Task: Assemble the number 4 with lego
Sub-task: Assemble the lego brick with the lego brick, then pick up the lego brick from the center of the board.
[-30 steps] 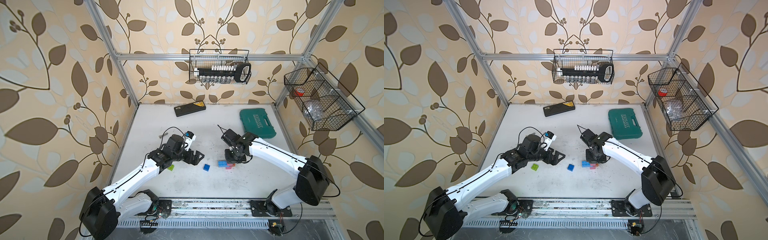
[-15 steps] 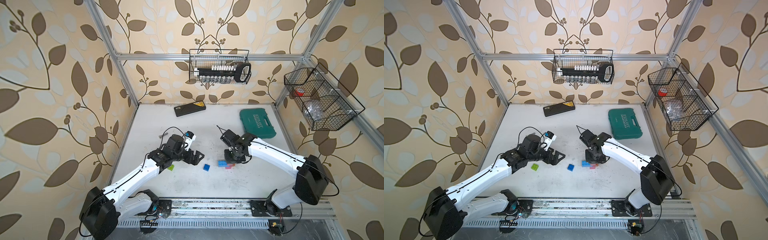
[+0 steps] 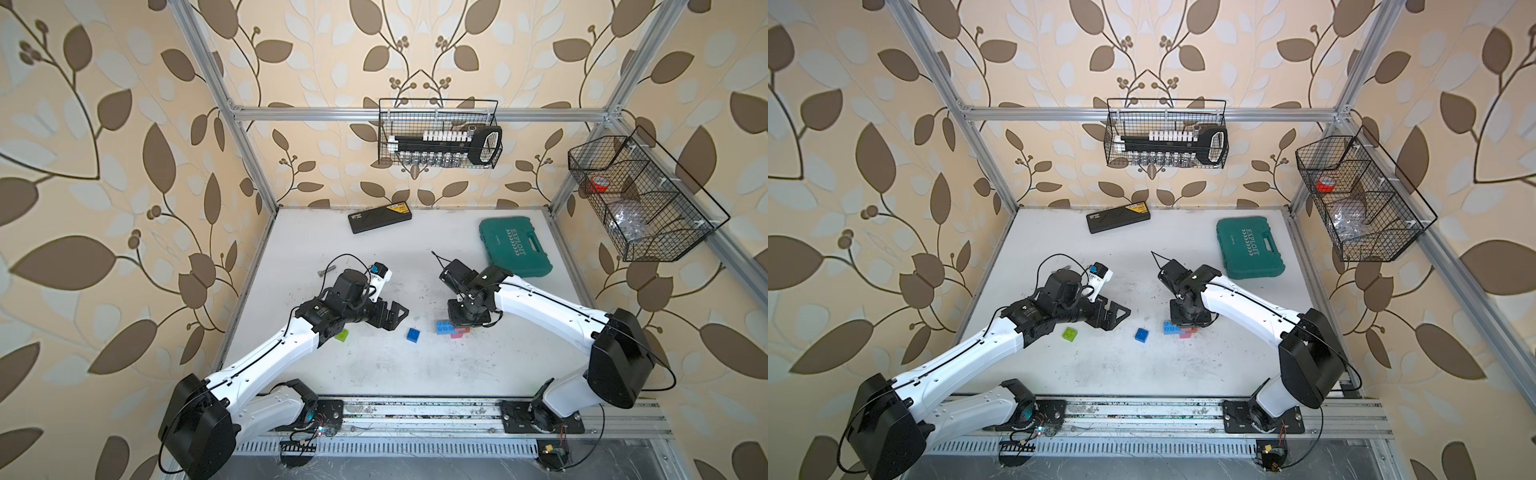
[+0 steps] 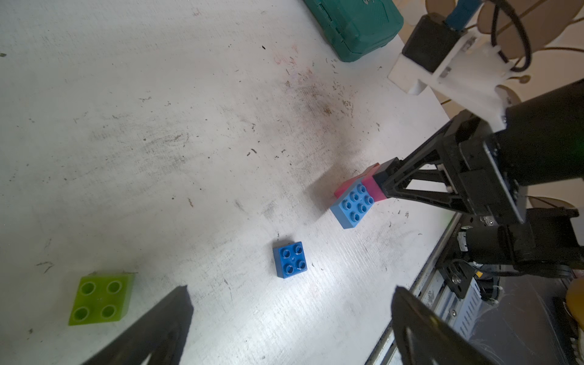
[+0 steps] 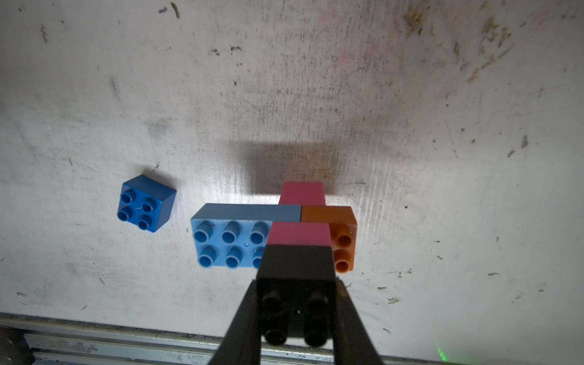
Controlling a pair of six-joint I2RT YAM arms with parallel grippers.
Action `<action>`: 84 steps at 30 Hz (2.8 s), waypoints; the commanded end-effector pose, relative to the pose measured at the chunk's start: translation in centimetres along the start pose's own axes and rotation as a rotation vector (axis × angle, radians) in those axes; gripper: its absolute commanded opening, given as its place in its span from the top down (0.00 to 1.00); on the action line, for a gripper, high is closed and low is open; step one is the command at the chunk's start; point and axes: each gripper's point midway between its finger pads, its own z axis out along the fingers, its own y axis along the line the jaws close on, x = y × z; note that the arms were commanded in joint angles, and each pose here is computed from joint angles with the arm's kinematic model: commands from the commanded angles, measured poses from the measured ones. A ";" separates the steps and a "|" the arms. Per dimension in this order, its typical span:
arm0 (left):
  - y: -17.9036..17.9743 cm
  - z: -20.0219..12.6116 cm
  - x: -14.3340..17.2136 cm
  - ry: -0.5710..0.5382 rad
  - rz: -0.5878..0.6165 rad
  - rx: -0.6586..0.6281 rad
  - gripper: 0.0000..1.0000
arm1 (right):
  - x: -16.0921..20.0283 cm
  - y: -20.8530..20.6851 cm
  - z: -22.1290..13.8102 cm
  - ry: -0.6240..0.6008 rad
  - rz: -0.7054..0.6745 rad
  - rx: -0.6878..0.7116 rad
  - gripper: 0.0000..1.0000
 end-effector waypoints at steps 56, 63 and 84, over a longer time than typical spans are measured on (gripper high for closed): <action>8.8 -7.8 -1.6 -0.102 -0.315 -0.136 0.01 | 3.5 14.6 2.2 -0.034 -0.862 -0.165 0.22; 8.2 -7.2 -1.5 -0.097 -0.317 -0.075 0.01 | 2.5 14.1 5.0 0.000 -0.936 -0.073 0.21; 8.5 -6.7 -1.4 -0.090 -0.329 -0.067 0.01 | 0.8 13.4 7.6 0.027 -0.929 -0.069 0.40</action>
